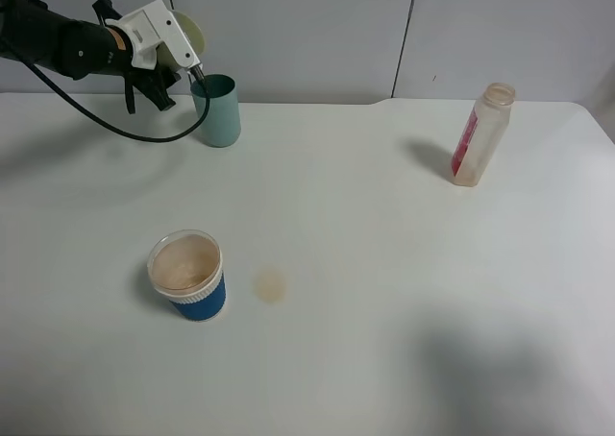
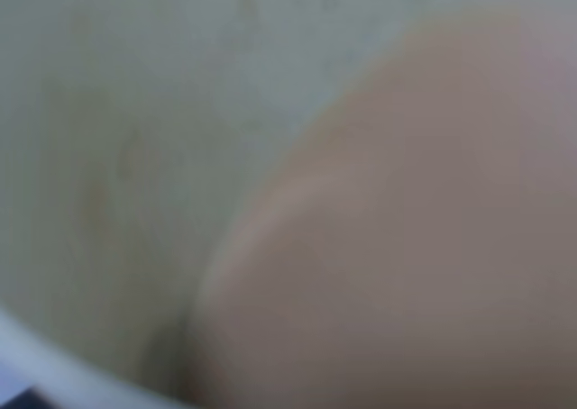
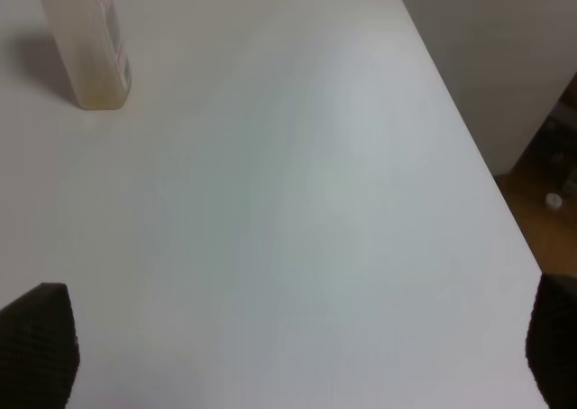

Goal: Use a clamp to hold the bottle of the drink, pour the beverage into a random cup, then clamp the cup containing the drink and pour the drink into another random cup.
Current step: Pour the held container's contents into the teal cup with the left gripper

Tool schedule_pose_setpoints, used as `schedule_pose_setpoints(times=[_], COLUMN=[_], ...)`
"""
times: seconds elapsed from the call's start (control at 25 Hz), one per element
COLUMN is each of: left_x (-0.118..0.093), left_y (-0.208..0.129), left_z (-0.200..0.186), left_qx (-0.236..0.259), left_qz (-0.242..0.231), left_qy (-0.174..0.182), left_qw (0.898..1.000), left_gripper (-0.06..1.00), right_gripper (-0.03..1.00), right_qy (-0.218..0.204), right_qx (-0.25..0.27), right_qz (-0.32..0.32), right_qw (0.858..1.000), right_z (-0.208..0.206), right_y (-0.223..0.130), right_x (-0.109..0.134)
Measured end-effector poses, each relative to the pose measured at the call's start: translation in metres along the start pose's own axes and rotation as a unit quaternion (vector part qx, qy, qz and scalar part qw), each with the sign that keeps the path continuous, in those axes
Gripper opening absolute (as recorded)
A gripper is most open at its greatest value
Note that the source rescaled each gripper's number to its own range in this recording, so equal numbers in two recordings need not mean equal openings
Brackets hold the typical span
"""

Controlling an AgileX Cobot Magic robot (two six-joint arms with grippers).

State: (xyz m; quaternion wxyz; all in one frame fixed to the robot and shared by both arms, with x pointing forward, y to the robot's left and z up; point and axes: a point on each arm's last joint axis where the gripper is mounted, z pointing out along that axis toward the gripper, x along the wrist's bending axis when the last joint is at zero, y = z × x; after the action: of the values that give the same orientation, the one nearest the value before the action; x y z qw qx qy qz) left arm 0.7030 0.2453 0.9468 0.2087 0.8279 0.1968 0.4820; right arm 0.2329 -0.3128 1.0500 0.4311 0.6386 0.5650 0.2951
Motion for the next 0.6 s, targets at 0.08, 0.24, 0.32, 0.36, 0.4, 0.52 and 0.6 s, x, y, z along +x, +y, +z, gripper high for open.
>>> schedule_pose_setpoints(times=[0.08,0.24,0.32,0.36,0.4,0.52,0.6], left_x=[0.0,0.0,0.0,-0.0001,-0.0001,-0.0004,-0.0006], left_y=[0.0,0.0,0.0,0.0,-0.0001,-0.0005,-0.0008], left_z=[0.0,0.0,0.0,0.0,0.0,0.0,0.0], left_qx=[0.0,0.0,0.0,0.0,0.001,0.003,0.004], left_qz=[0.002,0.005,0.019,0.022,0.026,0.034,0.04], left_qy=[0.0,0.0,0.0,0.0,-0.001,-0.002,-0.004], left_qw=[1.0,1.0,1.0,1.0,1.0,0.999,0.999], left_gripper=[0.01,0.01,0.01,0.01,0.01,0.01,0.01], right_gripper=[1.0,1.0,1.0,1.0,1.0,1.0,1.0], right_qy=[0.0,0.0,0.0,0.0,0.0,0.0,0.0], right_qx=[0.0,0.0,0.0,0.0,0.0,0.0,0.0], right_qz=[0.0,0.0,0.0,0.0,0.0,0.0,0.0], right_qw=[1.0,1.0,1.0,1.0,1.0,1.0,1.0], right_z=[0.0,0.0,0.0,0.0,0.0,0.0,0.0], right_y=[0.0,0.0,0.0,0.0,0.0,0.0,0.0], right_x=[0.0,0.0,0.0,0.0,0.0,0.0,0.0])
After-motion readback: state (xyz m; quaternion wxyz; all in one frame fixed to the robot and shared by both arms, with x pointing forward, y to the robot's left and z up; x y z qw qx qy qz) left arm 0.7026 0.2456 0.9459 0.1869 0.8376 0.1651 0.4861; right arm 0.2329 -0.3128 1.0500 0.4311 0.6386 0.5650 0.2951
